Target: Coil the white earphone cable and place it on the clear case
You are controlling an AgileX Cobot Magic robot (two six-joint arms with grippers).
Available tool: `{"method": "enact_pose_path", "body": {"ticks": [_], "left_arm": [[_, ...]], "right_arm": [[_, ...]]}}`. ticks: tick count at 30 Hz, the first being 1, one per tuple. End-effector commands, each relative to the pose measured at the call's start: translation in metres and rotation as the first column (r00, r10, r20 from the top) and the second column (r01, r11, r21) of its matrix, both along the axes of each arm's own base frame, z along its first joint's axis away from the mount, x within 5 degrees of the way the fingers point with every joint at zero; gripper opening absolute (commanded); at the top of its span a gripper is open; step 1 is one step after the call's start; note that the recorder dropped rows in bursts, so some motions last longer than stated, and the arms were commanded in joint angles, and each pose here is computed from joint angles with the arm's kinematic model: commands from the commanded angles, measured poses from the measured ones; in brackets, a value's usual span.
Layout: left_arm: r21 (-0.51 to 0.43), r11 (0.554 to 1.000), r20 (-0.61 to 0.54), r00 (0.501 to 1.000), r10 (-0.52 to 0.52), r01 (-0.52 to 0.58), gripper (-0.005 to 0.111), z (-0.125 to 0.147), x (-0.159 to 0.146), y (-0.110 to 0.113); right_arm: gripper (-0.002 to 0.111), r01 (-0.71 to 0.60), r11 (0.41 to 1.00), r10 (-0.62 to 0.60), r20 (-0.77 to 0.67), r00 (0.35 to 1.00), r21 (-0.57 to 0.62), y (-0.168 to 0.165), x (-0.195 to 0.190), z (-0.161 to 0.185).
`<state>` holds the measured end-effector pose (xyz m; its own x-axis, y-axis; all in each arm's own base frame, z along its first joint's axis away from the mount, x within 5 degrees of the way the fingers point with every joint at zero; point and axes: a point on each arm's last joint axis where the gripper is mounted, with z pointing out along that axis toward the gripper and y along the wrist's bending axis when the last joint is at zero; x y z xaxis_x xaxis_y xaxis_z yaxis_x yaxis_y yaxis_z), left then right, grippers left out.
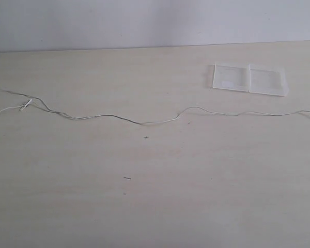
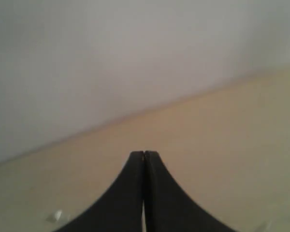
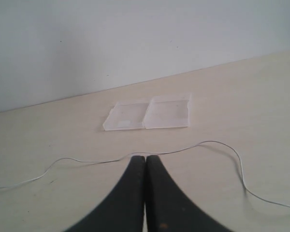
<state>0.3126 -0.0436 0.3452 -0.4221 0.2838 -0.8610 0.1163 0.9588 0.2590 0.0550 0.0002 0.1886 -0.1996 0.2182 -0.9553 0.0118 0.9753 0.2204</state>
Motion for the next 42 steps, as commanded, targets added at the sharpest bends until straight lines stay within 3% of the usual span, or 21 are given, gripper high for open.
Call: {"method": "enact_pose_path", "body": {"ticks": [1, 3, 4, 6, 9, 12, 14, 17, 25, 42], "left_arm": [[0.253, 0.894, -0.564, 0.807, -0.175, 0.371, 0.000, -0.073, 0.039, -0.057], [0.149, 0.790, -0.679, 0.642, -0.356, 0.595, 0.000, -0.091, 0.044, -0.098], [0.093, 0.715, -0.706, 0.552, -0.443, 0.692, 0.000, -0.096, 0.043, -0.119], [0.054, 0.584, -0.734, 0.429, -0.526, 0.810, 0.005, -0.100, 0.041, -0.153], [0.032, 0.511, -0.768, 0.349, -0.538, 0.859, 0.025, -0.100, 0.043, -0.180], [0.024, 0.487, -0.770, 0.327, -0.548, 0.873, 0.046, -0.101, 0.051, -0.199], [0.003, 0.483, -0.759, 0.317, -0.569, 0.875, 0.050, -0.103, 0.057, -0.210], [-0.049, 0.470, -0.752, 0.277, -0.598, 0.881, 0.050, -0.112, 0.066, -0.222], [-0.061, 0.483, -0.762, 0.272, -0.588, 0.873, 0.050, -0.148, 0.090, -0.237], [-0.015, 0.498, -0.820, 0.275, -0.502, 0.867, 0.050, -0.192, 0.105, -0.238]], "right_arm": [[0.000, 0.000, 1.000, 0.000, 0.005, 1.000, -0.008, 0.000, 0.000, -0.001], [0.000, 0.000, 1.000, 0.000, 0.005, 1.000, -0.008, 0.000, 0.000, -0.001], [0.000, 0.000, 1.000, 0.000, 0.005, 1.000, -0.008, 0.000, 0.000, -0.001], [0.000, 0.000, 1.000, 0.000, 0.005, 1.000, -0.008, 0.000, 0.000, -0.001], [0.000, 0.000, 1.000, 0.000, 0.005, 1.000, -0.008, 0.000, 0.000, -0.001], [0.000, 0.000, 1.000, 0.000, 0.005, 1.000, -0.008, 0.000, 0.000, -0.001], [0.000, 0.000, 1.000, 0.000, 0.005, 1.000, -0.008, 0.000, 0.000, -0.001], [0.000, 0.000, 1.000, 0.000, 0.005, 1.000, -0.008, 0.000, 0.000, -0.001], [0.000, 0.000, 1.000, 0.000, 0.005, 1.000, -0.008, 0.000, 0.000, -0.001], [0.000, 0.000, 1.000, 0.000, 0.005, 1.000, -0.008, 0.000, 0.000, -0.001]]}}
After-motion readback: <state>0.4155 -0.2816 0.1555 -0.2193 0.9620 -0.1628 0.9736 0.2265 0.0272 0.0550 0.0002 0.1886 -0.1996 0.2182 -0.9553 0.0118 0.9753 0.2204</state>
